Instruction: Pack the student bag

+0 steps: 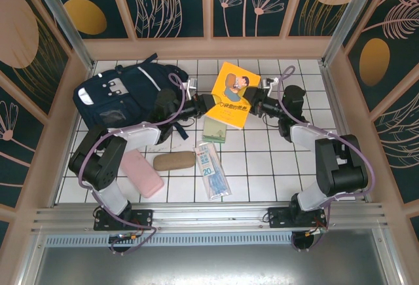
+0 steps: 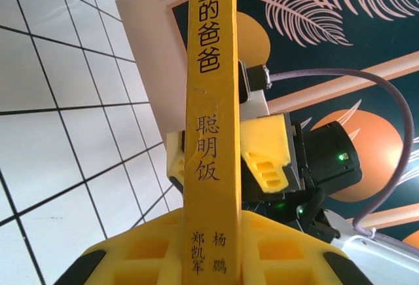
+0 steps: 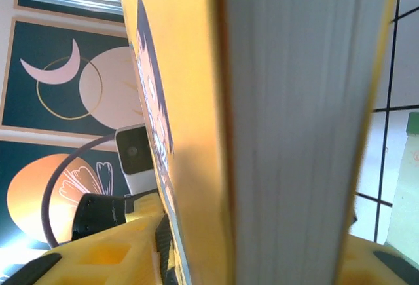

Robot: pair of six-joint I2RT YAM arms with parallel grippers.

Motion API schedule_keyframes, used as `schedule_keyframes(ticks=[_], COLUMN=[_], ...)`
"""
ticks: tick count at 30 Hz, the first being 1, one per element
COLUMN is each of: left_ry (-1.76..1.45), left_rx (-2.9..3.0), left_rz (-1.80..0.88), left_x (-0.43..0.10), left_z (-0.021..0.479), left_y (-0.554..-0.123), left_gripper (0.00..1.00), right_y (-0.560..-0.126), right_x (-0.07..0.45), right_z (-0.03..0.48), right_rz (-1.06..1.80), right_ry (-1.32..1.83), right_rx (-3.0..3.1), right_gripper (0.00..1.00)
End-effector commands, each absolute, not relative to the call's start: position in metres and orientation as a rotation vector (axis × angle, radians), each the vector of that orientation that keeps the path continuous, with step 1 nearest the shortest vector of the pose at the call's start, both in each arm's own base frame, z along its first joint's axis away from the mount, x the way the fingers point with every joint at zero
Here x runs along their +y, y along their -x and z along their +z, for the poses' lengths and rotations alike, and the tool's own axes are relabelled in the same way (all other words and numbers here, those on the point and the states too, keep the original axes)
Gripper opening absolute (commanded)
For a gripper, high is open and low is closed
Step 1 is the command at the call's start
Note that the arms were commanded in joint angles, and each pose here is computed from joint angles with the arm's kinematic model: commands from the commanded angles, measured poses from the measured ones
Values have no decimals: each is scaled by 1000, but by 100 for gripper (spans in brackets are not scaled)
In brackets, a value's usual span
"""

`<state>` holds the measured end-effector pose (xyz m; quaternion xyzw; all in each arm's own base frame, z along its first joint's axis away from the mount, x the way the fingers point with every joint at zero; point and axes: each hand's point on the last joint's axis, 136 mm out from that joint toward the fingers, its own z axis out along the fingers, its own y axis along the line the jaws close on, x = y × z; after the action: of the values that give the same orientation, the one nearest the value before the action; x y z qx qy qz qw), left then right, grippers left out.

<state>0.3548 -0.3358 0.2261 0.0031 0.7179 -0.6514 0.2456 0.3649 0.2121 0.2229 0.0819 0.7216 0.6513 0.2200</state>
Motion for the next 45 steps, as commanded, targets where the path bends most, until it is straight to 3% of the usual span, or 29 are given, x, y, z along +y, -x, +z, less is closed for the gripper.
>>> schedule_keyframes(ticks=[1,5,9,10,12,13,16,18,21,25,34,38,45], left_ry=[-49,-45,-39,-37,-45,-52,-68,-10,157,426,722,760,779], left_rx=[1868,1876,1923,1945,1987,2021,2053,2123,2189,2242,2424,2465,2350], left_rz=[-1715,-1700,-1611,-1577,-1485,-1431,-1209,-933,-560,-289,75,-48,-198], left_x=[-331,-332,-327,-326,-321,-317,-300,-274,-221,-164,-114,-108,-86], left_z=[248,245,238,236,236,232,252,250,248,242,175,141,139], left_y=[-361,-362,-366,-367,-370,-369,-385,-405,-432,-459,-517,-545,-579], left_gripper=[0,0,0,6,37,47,63,68,81,98,98,96,96], right_y=[-354,-352,-355,-356,-355,-354,-345,-343,-340,-339,-332,-328,-321], right_x=[219,218,211,208,206,205,204,198,188,173,153,151,154], right_z=[243,244,240,237,234,232,226,218,208,198,185,186,188], right_rz=[1805,1805,1738,1710,1658,1633,1587,1522,1398,1244,1062,1053,1086], right_ry=[-146,-169,-199,-206,-187,-172,-122,-138,-163,-205,-245,-238,-221], right_rx=[1924,1903,1909,1918,1939,1955,1986,2027,2088,2163,2225,2222,2214], right_gripper=[39,29,5,0,0,0,0,0,0,0,0,0,0])
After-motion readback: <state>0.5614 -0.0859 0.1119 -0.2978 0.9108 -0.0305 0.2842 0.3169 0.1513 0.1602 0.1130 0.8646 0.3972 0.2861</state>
